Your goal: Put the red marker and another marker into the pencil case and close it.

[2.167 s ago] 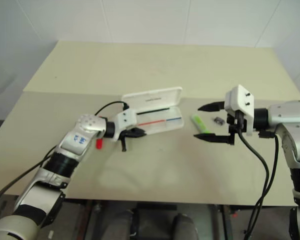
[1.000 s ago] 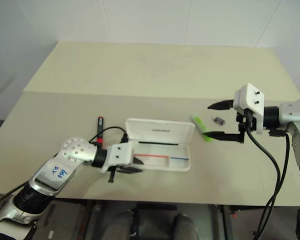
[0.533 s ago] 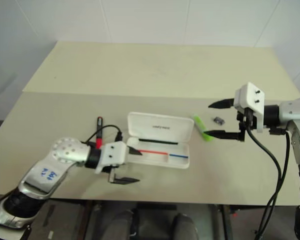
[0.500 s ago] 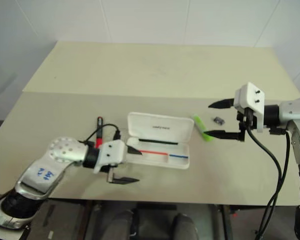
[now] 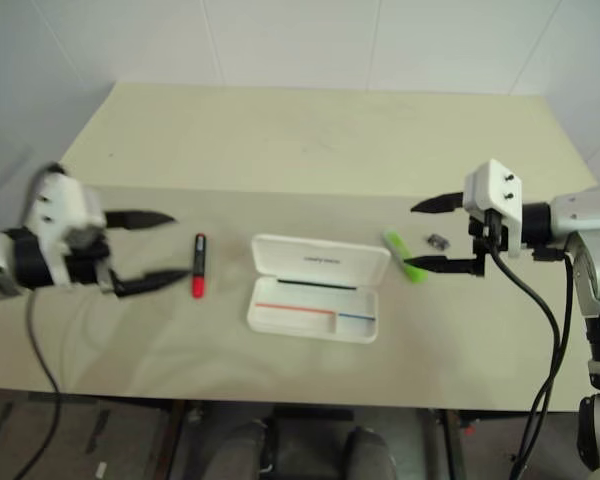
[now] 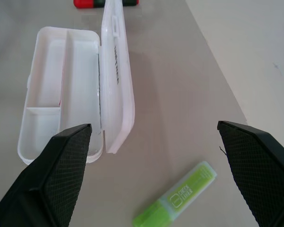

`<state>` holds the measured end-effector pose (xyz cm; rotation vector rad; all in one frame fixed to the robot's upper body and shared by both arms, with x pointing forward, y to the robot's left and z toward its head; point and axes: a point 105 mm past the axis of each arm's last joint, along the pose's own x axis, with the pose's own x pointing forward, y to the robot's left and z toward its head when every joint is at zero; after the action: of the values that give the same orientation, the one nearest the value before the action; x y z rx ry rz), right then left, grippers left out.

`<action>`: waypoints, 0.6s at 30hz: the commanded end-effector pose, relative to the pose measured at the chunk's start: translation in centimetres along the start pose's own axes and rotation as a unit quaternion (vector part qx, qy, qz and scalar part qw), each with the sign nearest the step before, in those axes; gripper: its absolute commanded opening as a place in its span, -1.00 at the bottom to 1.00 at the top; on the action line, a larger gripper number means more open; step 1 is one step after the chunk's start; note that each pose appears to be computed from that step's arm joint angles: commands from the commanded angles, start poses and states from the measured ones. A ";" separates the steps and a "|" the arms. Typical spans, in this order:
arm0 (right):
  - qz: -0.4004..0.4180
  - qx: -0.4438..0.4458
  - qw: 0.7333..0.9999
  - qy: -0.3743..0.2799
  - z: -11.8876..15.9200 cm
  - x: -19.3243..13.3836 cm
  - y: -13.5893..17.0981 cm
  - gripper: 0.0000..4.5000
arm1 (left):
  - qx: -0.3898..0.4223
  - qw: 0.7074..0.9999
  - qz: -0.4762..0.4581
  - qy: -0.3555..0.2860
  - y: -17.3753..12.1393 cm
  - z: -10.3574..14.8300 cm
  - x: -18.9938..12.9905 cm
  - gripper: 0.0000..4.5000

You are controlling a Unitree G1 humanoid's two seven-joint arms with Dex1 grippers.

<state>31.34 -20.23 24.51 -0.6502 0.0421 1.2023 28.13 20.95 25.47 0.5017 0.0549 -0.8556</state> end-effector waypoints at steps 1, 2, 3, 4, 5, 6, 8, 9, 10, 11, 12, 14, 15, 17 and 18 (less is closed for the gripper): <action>0.032 -0.026 0.997 -0.069 3.0 -0.8 1.1 1.00 | -0.031 0.992 0.123 0.012 4.2 -0.8 -1.0 0.98; 0.037 -0.028 0.996 -0.075 3.4 -0.7 1.3 1.00 | -0.055 0.985 0.159 0.034 5.4 -2.2 -0.1 0.98; 0.038 -0.030 0.996 -0.077 3.6 -0.6 1.4 1.00 | -0.068 0.980 0.181 0.050 6.0 -3.1 0.6 0.98; 0.039 -0.035 0.995 -0.080 4.0 -0.6 1.4 1.00 | -0.097 0.976 0.191 0.039 6.2 -3.5 2.3 0.98; 0.038 -0.040 0.995 -0.080 4.3 -0.5 1.3 1.00 | -0.119 0.975 0.187 0.018 6.0 -3.3 3.7 0.98; 0.037 -0.042 0.995 -0.080 4.5 -0.5 1.3 1.00 | -0.134 0.974 0.182 0.001 5.9 -2.9 4.6 0.98; 0.038 -0.058 0.995 -0.078 5.1 -0.5 1.5 1.00 | -0.163 0.966 0.202 0.019 6.0 -4.0 6.0 0.98; 0.038 -0.063 0.994 -0.080 5.5 -0.5 1.6 1.00 | -0.174 0.960 0.216 0.036 6.2 -4.8 6.4 0.98; 0.038 -0.067 0.994 -0.082 5.8 -0.6 1.7 1.00 | -0.185 0.955 0.227 0.046 6.3 -5.3 6.8 0.98; 0.039 -0.072 0.993 -0.083 6.0 -0.6 1.9 1.00 | -0.198 0.947 0.248 0.058 6.6 -6.0 7.0 0.98; 0.039 -0.075 0.993 -0.083 6.1 -0.6 2.1 1.00 | -0.206 0.940 0.264 0.066 6.7 -6.5 7.1 0.98; 0.038 -0.077 0.993 -0.084 6.4 -0.6 2.3 1.00 | -0.228 0.929 0.281 0.079 6.4 -7.0 7.3 0.98; 0.035 -0.076 0.993 -0.083 6.4 -0.6 2.4 1.00 | -0.241 0.922 0.292 0.081 6.2 -7.0 7.2 0.98; 0.026 -0.073 0.994 -0.073 6.2 -0.6 2.3 1.00 | -0.254 0.908 0.320 0.095 5.5 -6.9 6.4 0.98; 0.022 -0.070 0.995 -0.070 6.1 -0.7 2.3 1.00 | -0.264 0.902 0.328 0.099 4.9 -6.9 6.1 0.98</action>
<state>27.69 -17.03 27.60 -0.6561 -0.1167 1.3353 37.78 21.67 18.06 0.0626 0.3299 -0.1707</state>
